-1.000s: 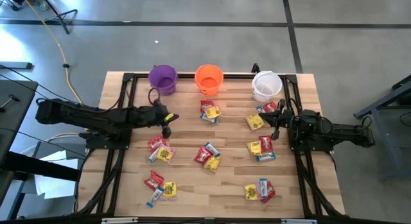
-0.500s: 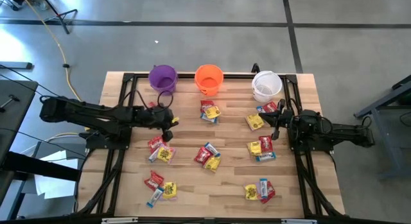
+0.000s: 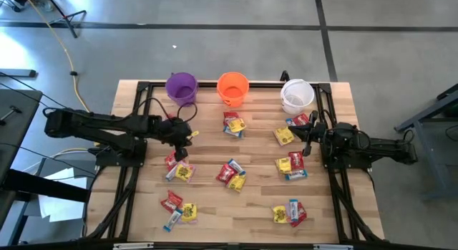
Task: Sort candy
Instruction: Put the yellow candy into the orange bucket
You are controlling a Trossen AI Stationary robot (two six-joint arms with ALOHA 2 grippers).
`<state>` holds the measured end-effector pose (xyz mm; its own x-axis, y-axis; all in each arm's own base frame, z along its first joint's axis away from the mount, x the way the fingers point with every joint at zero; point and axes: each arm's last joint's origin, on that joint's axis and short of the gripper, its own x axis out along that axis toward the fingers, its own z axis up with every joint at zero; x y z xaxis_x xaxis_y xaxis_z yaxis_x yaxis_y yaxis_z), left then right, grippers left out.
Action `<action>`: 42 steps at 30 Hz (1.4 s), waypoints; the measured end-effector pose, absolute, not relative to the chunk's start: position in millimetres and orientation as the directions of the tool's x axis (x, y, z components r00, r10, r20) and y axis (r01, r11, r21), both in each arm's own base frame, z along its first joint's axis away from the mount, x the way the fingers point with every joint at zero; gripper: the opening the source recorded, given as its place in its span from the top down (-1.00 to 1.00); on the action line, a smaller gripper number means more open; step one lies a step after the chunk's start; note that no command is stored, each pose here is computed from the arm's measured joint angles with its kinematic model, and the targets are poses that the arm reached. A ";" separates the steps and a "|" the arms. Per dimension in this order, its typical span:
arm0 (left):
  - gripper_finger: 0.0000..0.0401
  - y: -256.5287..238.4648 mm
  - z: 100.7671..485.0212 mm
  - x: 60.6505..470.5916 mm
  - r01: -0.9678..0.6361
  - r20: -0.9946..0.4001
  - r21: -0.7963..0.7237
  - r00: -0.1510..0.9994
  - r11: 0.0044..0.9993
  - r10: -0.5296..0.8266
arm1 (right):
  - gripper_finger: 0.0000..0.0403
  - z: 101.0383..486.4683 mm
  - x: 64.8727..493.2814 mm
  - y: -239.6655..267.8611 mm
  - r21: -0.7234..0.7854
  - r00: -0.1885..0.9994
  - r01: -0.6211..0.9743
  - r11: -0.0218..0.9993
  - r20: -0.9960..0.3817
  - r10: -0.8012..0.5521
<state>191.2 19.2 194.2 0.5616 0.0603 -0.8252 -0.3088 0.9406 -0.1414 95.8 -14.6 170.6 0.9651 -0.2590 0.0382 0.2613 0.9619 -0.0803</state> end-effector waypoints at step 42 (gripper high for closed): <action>0.00 94.5 156.8 236.9 -0.308 -0.991 0.102 -0.110 0.946 0.071 | 1.00 170.5 95.9 -14.6 -0.081 0.965 0.261 0.962 0.038 -0.259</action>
<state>236.9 94.5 156.8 -0.1099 0.0707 -0.9914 -0.3084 0.9458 0.1016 95.9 -14.6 170.5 0.9652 -0.2587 0.0376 0.2610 0.9620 -0.0807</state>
